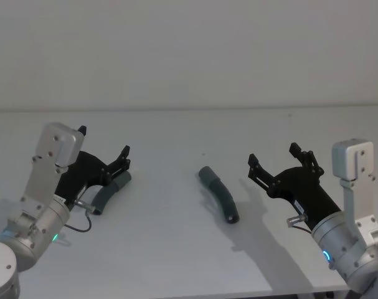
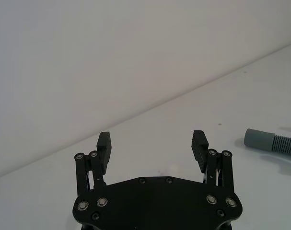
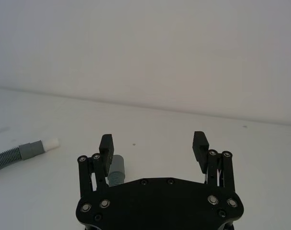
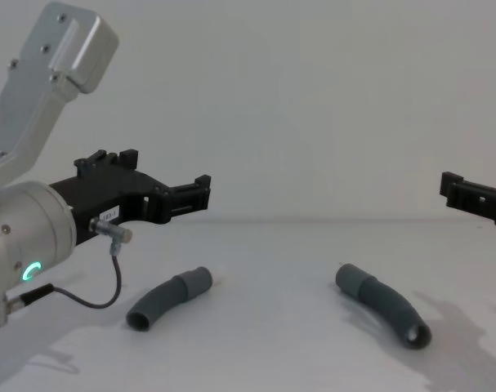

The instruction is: Use both hands to pick up one end of the pipe from the table, align the ends, and insert them.

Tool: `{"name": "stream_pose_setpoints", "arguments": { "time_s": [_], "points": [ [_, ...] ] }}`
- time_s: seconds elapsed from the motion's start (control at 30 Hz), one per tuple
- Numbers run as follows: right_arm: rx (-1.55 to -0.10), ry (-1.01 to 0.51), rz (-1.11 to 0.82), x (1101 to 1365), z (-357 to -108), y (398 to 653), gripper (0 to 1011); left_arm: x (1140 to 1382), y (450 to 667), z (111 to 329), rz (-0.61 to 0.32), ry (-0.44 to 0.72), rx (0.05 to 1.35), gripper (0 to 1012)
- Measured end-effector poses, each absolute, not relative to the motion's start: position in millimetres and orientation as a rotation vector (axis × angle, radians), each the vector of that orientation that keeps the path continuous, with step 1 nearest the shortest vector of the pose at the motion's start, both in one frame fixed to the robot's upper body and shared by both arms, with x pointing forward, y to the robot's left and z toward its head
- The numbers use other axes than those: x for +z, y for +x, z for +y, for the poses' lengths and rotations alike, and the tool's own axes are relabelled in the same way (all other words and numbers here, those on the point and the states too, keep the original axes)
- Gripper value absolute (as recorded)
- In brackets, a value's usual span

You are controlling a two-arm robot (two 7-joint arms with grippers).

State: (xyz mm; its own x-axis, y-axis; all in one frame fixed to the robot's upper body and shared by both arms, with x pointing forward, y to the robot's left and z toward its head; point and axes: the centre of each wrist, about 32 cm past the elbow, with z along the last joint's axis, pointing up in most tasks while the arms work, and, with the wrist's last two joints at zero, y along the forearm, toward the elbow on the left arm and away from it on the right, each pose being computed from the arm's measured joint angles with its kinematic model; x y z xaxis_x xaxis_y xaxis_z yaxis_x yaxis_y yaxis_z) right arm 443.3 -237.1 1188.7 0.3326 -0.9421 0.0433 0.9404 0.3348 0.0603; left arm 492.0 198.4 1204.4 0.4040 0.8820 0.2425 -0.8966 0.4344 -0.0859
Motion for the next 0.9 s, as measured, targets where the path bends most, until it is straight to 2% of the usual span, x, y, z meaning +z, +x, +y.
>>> {"name": "stream_pose_setpoints", "arguments": {
  "time_s": [0.9],
  "points": [
    [-1.229, 0.026, -0.075, 1188.7, -237.1, 443.3, 1002, 1204.4, 492.0, 198.4, -0.268, 0.061, 1.124, 1001]
  ]
}}
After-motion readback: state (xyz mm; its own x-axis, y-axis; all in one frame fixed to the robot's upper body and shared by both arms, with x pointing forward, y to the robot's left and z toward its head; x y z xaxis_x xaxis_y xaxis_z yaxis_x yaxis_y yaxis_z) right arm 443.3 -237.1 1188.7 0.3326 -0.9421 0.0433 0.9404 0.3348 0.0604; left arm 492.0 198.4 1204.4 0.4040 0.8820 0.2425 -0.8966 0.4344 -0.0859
